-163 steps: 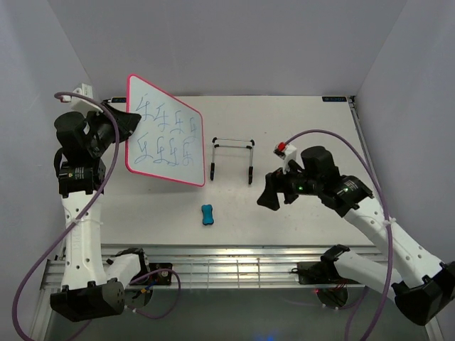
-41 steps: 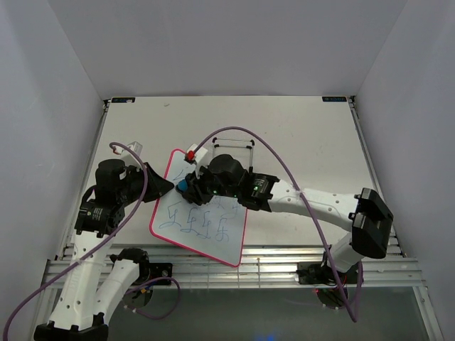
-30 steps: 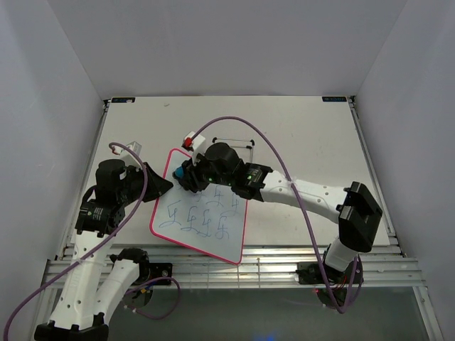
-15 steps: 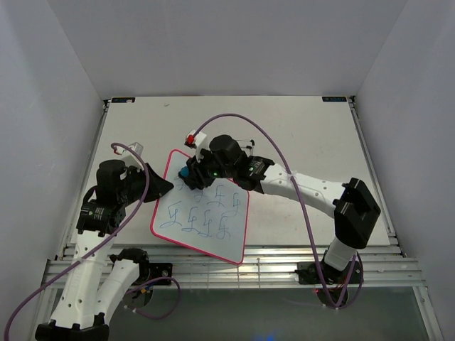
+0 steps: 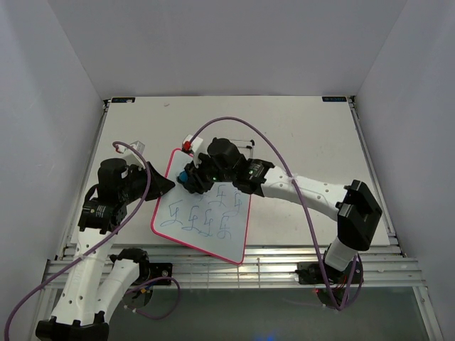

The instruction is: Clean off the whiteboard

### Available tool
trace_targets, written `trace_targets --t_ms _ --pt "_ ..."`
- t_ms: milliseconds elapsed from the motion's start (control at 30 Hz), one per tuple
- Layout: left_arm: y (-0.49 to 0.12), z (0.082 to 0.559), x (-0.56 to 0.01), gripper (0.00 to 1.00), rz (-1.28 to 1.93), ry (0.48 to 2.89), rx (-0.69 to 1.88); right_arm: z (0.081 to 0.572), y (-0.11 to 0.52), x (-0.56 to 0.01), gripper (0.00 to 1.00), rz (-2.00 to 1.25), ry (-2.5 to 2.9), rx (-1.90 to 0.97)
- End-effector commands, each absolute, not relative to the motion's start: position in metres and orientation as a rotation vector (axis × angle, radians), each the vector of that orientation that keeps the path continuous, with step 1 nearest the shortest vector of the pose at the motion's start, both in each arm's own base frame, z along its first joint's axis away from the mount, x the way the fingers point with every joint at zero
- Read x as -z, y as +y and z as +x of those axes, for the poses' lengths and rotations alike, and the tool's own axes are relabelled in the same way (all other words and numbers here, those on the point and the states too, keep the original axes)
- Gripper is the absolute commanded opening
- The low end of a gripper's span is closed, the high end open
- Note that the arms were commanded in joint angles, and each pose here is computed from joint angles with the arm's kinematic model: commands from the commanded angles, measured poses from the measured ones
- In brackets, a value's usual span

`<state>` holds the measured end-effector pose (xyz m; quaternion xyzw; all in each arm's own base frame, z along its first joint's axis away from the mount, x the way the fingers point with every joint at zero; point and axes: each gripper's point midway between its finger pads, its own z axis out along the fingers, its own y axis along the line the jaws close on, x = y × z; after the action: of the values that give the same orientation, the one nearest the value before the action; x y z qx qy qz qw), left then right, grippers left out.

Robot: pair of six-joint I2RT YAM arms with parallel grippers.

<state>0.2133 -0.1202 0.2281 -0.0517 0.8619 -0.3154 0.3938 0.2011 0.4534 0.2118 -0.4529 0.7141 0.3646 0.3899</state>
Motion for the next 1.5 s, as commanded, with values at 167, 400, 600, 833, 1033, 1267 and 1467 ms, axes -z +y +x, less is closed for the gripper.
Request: trace_targets --t_ms 167,400,600,833,1033,1267,1467 --pt "-0.135 0.207 -0.236 0.0 0.026 2.152 0.873 0.27 0.453 -0.212 0.4 -0.997 1.874 -0.847" --pt "-0.132 0.209 -0.237 0.0 0.011 2.142 0.857 0.219 0.474 -0.218 0.39 -1.044 1.816 -1.038" --pt "-0.132 0.21 -0.236 0.0 0.001 2.14 0.857 0.168 0.482 -0.212 0.39 -1.092 1.76 -1.206" --pt "-0.132 0.21 -0.24 0.0 0.0 2.122 0.859 0.191 0.467 -0.187 0.42 -0.951 1.855 -1.085" --pt "-0.131 0.209 -0.244 0.0 0.0 2.108 0.855 0.228 0.438 -0.148 0.41 -0.813 2.067 -0.842" --pt "-0.131 0.209 -0.244 0.0 0.008 2.104 0.849 0.243 0.397 -0.113 0.41 -0.741 2.224 -0.741" --pt "-0.133 0.21 -0.242 0.0 0.016 2.11 0.858 0.223 0.428 -0.148 0.41 -0.818 2.135 -0.938"
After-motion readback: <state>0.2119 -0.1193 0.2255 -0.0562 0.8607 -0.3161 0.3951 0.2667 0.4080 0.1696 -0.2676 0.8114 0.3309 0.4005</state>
